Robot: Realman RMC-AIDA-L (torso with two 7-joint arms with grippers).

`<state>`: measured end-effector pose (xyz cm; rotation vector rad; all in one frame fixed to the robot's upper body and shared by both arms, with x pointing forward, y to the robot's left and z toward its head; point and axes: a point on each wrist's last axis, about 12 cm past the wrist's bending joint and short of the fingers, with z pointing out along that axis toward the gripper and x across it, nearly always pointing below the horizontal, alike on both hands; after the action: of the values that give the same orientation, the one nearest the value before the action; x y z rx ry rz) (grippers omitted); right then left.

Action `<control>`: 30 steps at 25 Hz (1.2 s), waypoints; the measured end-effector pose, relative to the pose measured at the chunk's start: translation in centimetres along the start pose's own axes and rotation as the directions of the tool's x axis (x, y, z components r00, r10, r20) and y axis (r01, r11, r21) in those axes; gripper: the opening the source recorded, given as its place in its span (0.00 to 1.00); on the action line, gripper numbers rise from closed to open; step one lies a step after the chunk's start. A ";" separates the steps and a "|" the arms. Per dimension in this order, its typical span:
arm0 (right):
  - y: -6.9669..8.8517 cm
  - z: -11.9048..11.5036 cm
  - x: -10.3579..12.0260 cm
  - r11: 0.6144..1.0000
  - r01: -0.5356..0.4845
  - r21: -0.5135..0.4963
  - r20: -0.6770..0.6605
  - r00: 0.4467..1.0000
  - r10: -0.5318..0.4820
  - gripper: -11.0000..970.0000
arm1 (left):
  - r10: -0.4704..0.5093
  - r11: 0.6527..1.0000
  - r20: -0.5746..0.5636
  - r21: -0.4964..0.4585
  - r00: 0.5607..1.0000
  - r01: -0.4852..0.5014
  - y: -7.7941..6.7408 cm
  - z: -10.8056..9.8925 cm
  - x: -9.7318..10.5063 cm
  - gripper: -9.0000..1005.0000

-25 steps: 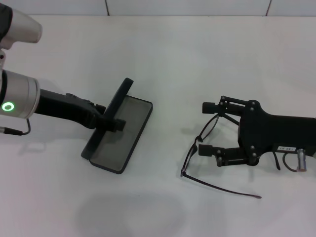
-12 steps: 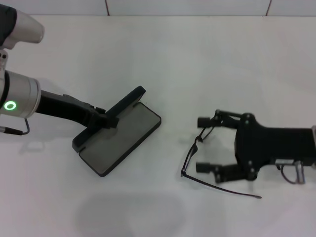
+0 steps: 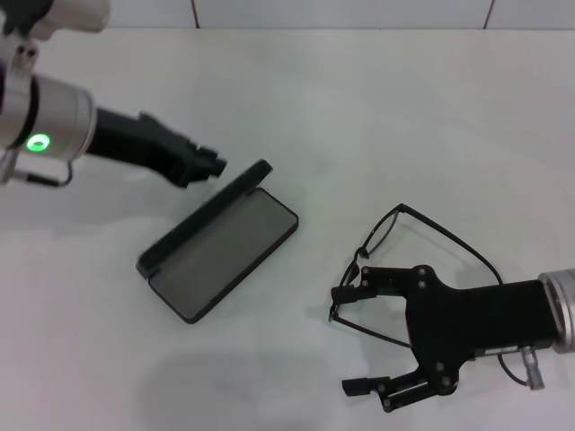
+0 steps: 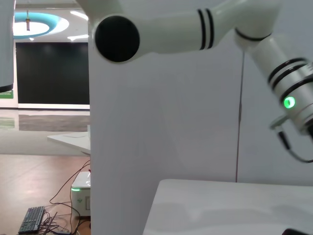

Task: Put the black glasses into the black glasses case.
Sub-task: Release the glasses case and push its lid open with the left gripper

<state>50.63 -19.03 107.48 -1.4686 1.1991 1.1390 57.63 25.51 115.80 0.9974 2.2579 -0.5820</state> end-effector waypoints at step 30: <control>0.3 -0.3 0.5 0.998 0.036 0.044 -0.001 0.999 -0.036 0.89 | 0.023 0.999 -0.163 0.034 0.986 -0.018 -0.8 0.7 -0.3 0.60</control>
<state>50.46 -19.42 107.05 -1.4517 1.1863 1.0816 57.44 24.46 115.68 1.1202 2.3847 -0.5466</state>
